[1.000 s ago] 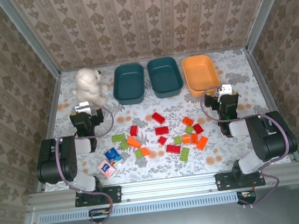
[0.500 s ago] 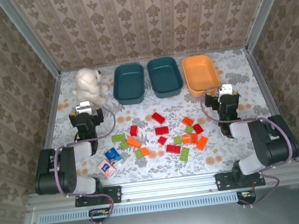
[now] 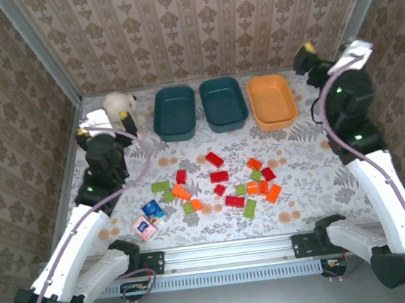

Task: Sort the legos into containers by color

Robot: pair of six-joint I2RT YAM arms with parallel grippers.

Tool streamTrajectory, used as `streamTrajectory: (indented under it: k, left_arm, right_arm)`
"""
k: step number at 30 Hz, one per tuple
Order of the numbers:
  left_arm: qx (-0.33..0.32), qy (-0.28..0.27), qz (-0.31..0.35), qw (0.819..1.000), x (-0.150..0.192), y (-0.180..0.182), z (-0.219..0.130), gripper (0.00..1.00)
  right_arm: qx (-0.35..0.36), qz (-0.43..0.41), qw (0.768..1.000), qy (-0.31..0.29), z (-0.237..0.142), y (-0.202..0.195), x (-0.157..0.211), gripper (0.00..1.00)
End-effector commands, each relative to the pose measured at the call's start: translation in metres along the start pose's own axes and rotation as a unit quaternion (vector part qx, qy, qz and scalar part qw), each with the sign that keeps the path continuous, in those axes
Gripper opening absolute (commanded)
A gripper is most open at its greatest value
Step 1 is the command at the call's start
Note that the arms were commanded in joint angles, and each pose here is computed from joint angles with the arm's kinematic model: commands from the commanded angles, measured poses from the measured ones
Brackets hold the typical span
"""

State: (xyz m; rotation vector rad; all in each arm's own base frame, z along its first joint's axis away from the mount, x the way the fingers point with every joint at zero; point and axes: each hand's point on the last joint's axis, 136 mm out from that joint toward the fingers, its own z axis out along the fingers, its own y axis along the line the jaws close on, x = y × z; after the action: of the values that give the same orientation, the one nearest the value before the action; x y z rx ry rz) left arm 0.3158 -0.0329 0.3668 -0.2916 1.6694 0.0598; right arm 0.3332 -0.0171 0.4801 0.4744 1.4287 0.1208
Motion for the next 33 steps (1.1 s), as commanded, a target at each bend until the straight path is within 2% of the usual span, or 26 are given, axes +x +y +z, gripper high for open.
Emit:
streamTrajectory:
  k: [1, 3, 5, 7, 10, 11, 15, 18, 21, 23, 25, 29, 33]
  left_arm:
    - [-0.072, 0.162, -0.070, 0.982, 0.058, 0.038, -0.021, 1.00]
    - [-0.035, 0.187, -0.104, 0.976, 0.060, 0.027, -0.021, 1.00]
    - [-0.026, 0.211, -0.123, 0.969, 0.066, 0.022, -0.024, 1.00]
    - [-0.007, 0.244, -0.129, 0.961, 0.076, 0.012, -0.027, 1.00]
    - [0.001, 0.294, -0.130, 0.947, 0.098, 0.001, -0.033, 1.00]
    - [0.008, 0.305, -0.129, 0.944, 0.104, -0.003, -0.034, 1.00]
    - [0.043, 0.346, -0.132, 0.928, 0.134, -0.029, -0.039, 1.00]
    - [0.070, 0.372, -0.123, 0.917, 0.155, -0.053, -0.046, 1.00]
    - [0.087, 0.387, -0.111, 0.911, 0.168, -0.071, -0.050, 1.00]
    - [0.098, 0.395, -0.104, 0.908, 0.175, -0.081, -0.051, 1.00]
    - [0.109, 0.401, -0.098, 0.904, 0.180, -0.091, -0.053, 1.00]
    - [0.124, 0.407, -0.091, 0.900, 0.182, -0.102, -0.057, 1.00]
    - [0.149, 0.404, -0.080, 0.899, 0.181, -0.111, -0.061, 1.00]
  right_arm:
    - [0.031, 0.063, 0.974, 0.217, -0.020, -0.033, 0.111, 1.00]
    - [-0.053, 0.047, 0.974, 0.216, -0.030, -0.006, 0.109, 1.00]
    - [-0.053, -0.004, 0.964, 0.260, -0.044, 0.003, 0.118, 0.99]
    - [-0.041, -0.060, 0.941, 0.331, -0.056, 0.008, 0.139, 0.94]
    - [-0.030, -0.099, 0.883, 0.458, -0.083, 0.008, 0.187, 0.78]
    - [-0.023, -0.103, 0.865, 0.491, -0.093, 0.006, 0.203, 0.76]
    - [0.040, -0.105, 0.795, 0.596, -0.135, -0.021, 0.264, 0.77]
    - [0.081, -0.056, 0.759, 0.643, -0.155, -0.033, 0.303, 0.78]
    - [0.128, -0.001, 0.741, 0.659, -0.163, -0.041, 0.332, 0.90]
    - [0.165, 0.036, 0.736, 0.655, -0.159, -0.050, 0.349, 0.92]
    - [0.196, 0.088, 0.731, 0.648, -0.152, -0.058, 0.366, 0.91]
    - [0.270, 0.190, 0.713, 0.619, -0.139, -0.071, 0.390, 0.82]
    - [0.295, 0.231, 0.720, 0.585, -0.117, -0.070, 0.402, 0.80]
